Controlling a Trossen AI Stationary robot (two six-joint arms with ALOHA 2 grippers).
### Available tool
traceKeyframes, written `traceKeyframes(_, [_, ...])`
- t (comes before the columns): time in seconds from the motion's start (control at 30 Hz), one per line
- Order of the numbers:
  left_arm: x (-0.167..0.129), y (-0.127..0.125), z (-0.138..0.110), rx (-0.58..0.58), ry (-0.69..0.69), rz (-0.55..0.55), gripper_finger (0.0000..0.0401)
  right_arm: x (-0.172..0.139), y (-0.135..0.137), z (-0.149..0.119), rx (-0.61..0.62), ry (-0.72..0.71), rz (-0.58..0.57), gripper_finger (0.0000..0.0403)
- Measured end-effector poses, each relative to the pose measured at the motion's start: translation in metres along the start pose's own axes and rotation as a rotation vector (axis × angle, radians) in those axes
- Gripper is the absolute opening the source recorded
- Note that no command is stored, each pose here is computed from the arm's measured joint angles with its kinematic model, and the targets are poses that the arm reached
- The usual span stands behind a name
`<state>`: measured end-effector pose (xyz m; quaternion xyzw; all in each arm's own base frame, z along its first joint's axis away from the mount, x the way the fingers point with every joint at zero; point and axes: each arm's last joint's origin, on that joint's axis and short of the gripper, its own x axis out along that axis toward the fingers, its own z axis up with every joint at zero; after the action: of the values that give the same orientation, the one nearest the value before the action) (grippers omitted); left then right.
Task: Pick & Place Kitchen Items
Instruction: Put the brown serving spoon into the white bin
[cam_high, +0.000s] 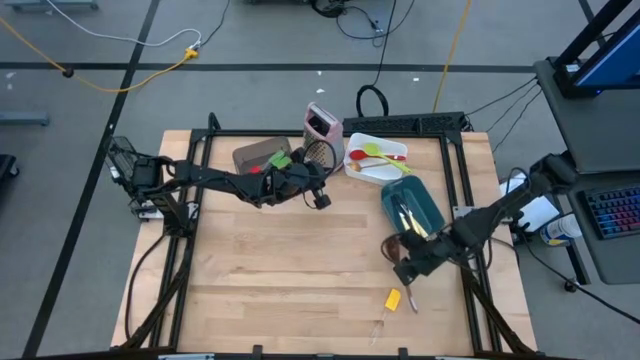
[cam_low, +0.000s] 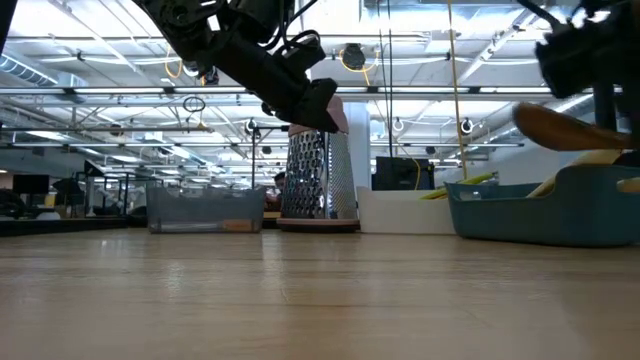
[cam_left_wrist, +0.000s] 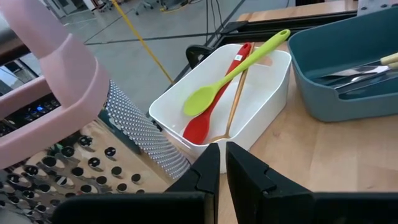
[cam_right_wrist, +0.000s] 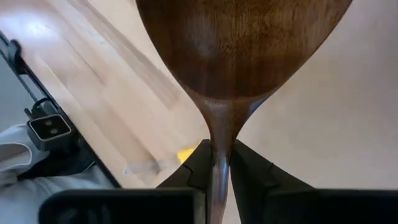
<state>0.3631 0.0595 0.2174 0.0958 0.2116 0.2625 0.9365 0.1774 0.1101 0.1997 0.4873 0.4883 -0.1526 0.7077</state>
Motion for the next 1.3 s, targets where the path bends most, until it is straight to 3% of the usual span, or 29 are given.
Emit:
traceKeyframes(0.27, [-0.001, -0.003, 0.000, -0.010, 0.000, -0.010, 0.0031, -0.011, 0.011, 0.043, -0.212, -0.122, 0.032, 0.0027])
traceKeyframes(0.47, [-0.005, -0.011, 0.001, -0.005, -0.006, -0.031, 0.0031, -0.039, 0.032, 0.080, -0.536, -0.270, 0.055, 0.0029])
traceKeyframes(0.67, [-0.009, -0.019, 0.002, -0.033, -0.011, -0.053, 0.0031, -0.072, 0.037, 0.130, -0.725, -0.548, -0.078, 0.0029])
traceKeyframes(0.83, [-0.013, -0.026, 0.002, -0.036, -0.007, -0.074, 0.0031, -0.097, 0.024, 0.166, -0.880, -0.661, -0.230, 0.0029])
traceKeyframes(1.1, [-0.015, -0.031, 0.003, -0.032, -0.012, -0.084, 0.0031, -0.111, -0.002, 0.220, -0.906, -0.595, -0.481, 0.0029])
traceKeyframes(1.3, [-0.014, -0.028, 0.003, -0.040, -0.017, -0.075, 0.0031, -0.125, -0.010, 0.254, -0.819, -0.352, -0.655, 0.0029])
